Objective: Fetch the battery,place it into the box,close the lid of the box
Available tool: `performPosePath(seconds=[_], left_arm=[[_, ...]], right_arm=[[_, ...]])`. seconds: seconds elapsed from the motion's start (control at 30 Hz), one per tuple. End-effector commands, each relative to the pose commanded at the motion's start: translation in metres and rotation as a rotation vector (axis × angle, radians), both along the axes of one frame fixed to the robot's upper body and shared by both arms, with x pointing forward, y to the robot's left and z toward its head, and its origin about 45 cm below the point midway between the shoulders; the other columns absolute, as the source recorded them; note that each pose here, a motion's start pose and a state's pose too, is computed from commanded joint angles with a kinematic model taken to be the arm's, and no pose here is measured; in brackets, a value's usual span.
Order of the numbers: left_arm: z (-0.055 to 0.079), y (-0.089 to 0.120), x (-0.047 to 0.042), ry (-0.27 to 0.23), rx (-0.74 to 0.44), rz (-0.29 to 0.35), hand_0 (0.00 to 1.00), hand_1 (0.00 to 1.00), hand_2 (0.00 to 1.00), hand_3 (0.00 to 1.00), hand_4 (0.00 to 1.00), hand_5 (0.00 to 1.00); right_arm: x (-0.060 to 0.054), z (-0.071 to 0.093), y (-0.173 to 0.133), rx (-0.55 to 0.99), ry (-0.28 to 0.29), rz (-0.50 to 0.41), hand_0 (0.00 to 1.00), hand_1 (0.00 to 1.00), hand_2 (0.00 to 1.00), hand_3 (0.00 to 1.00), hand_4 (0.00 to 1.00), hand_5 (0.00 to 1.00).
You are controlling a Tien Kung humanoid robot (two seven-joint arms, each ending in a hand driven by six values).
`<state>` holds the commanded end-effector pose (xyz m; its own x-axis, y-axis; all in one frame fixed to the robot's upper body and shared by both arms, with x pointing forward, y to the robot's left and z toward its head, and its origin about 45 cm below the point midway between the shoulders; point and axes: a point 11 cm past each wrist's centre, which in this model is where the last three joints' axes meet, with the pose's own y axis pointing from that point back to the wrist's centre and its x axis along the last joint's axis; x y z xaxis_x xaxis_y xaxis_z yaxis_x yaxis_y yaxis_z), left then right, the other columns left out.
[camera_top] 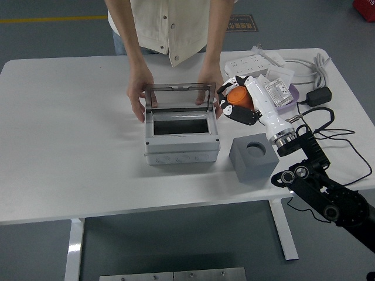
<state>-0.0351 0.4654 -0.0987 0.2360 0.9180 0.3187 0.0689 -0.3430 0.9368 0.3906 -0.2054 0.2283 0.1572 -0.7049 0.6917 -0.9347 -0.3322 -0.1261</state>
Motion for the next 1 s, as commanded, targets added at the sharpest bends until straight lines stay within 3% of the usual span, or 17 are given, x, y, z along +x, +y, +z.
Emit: performPosePath(seconds=[0.2, 0.5, 0.7, 1.0], left_arm=[[0.001, 0.002, -0.0001, 0.005, 0.003, 0.002, 0.657, 0.743, 0.616, 0.558, 0.73, 0.271], [0.002, 0.004, -0.0002, 0.009, 0.007, 0.001, 0.657, 0.743, 0.616, 0.559, 0.73, 0.273], [0.002, 0.005, -0.0019, 0.015, 0.01, 0.002, 0.657, 0.743, 0.616, 0.558, 0.73, 0.273], [0.004, 0.008, -0.006, 0.031, 0.018, 0.007, 0.657, 0.742, 0.616, 0.558, 0.728, 0.272]], right_arm=[[0.009, 0.0, 0.026, -0.183, -0.011, 0.044, 0.055, 0.187, 0.231, 0.238, 0.002, 0.002], [0.02, -0.017, 0.071, -0.429, -0.003, 0.113, 0.061, 0.19, 0.235, 0.24, 0.002, 0.002], [0.026, -0.023, 0.09, -0.471, -0.007, 0.144, 0.065, 0.192, 0.239, 0.241, 0.002, 0.002], [0.036, -0.015, 0.105, -0.49, -0.037, 0.156, 0.065, 0.193, 0.24, 0.24, 0.002, 0.002]])
